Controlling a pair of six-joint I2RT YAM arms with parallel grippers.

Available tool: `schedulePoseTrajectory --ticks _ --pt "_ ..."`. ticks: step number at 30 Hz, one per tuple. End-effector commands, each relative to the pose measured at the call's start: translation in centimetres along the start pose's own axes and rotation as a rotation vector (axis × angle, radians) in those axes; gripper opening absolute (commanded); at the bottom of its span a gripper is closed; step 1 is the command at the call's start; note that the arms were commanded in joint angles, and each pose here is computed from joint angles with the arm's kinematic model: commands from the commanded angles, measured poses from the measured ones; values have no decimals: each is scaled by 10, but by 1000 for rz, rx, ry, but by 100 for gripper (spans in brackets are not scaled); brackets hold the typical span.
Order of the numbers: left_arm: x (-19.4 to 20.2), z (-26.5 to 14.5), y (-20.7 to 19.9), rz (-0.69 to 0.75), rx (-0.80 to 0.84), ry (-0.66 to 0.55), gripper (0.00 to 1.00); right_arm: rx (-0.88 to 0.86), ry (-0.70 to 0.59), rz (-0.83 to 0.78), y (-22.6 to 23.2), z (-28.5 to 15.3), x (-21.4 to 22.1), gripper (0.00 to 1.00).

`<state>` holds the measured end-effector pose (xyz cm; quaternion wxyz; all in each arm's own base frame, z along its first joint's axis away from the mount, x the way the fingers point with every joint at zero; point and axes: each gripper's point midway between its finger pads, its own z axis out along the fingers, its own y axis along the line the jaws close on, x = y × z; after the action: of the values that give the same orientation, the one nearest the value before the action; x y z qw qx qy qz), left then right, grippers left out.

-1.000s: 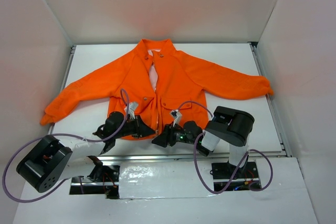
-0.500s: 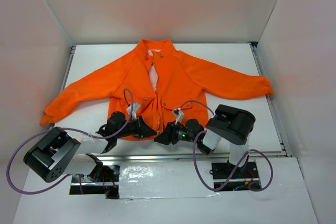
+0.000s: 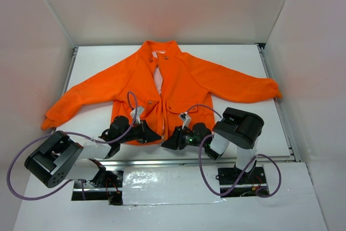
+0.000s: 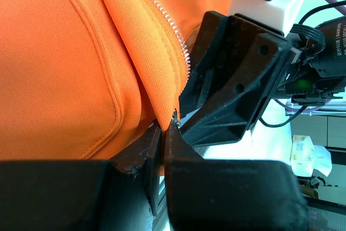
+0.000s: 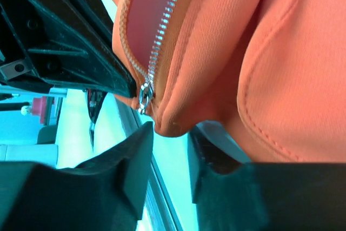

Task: Zip up the jacket

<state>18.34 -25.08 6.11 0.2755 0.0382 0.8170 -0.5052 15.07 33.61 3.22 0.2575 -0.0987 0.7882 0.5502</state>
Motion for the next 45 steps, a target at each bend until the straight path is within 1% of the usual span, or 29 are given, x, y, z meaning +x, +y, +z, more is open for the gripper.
schedulePoseTrajectory --ticks 1,2,3,4,6,8,9,11,13,16,18,26,31,32,33,35,38,41,42,43,45 --pt "4 0 -12 28 67 22 0 -337 -270 -161 86 -17 -62 37" --pt "5 0 -12 25 68 24 0 -332 -275 -157 85 -17 -63 33" --pt "5 0 -12 27 71 23 0 -335 -281 -157 86 -18 -64 31" --pt "6 -1 -12 24 72 24 0 -333 -281 -153 86 -19 -64 29" --pt "7 -1 -10 21 69 23 0 -342 -280 -156 88 -19 -65 29" --pt "8 -1 -8 21 61 22 0 -355 -274 -160 91 -19 -64 35" --pt "9 -1 -8 19 58 25 0 -360 -269 -164 92 -19 -63 46" --pt "7 -1 -8 20 56 22 0 -368 -264 -161 94 -20 -63 52" --pt "6 -1 -9 23 54 24 0 -373 -251 -157 95 -22 -59 56" --pt "2 1 -13 31 65 20 0 -364 -245 -155 93 -23 -55 57" --pt "0 2 -16 26 74 20 0 -364 -238 -159 92 -22 -54 59" --pt "-2 3 -21 -12 90 20 0 -371 -320 -207 103 -34 -69 62" --pt "-3 7 -30 -86 143 26 0 -325 -378 -141 101 -43 -86 62" --pt "-4 6 -34 -121 156 20 0 -312 -387 -132 100 -44 -88 62" --pt "-8 7 -39 -120 185 4 0 -288 -373 -110 95 -43 -85 62" --pt "-9 7 -42 -151 201 -5 0 -288 -388 -100 100 -48 -88 61" --pt "-10 9 -47 -175 230 -24 0 -249 -384 -48 92 -56 -83 61" --pt "-12 10 -54 -202 277 -41 0 -198 -375 -22 80 -61 -77 61" --pt "-9 13 -51 -222 272 -34 0 -201 -376 -23 82 -63 -76 61" --pt "-14 11 -61 -223 319 -52 0 -196 -372 -19 81 -63 -75 61" --pt "-11 15 -61 -247 337 -45 0 -188 -358 -15 78 -65 -70 61"
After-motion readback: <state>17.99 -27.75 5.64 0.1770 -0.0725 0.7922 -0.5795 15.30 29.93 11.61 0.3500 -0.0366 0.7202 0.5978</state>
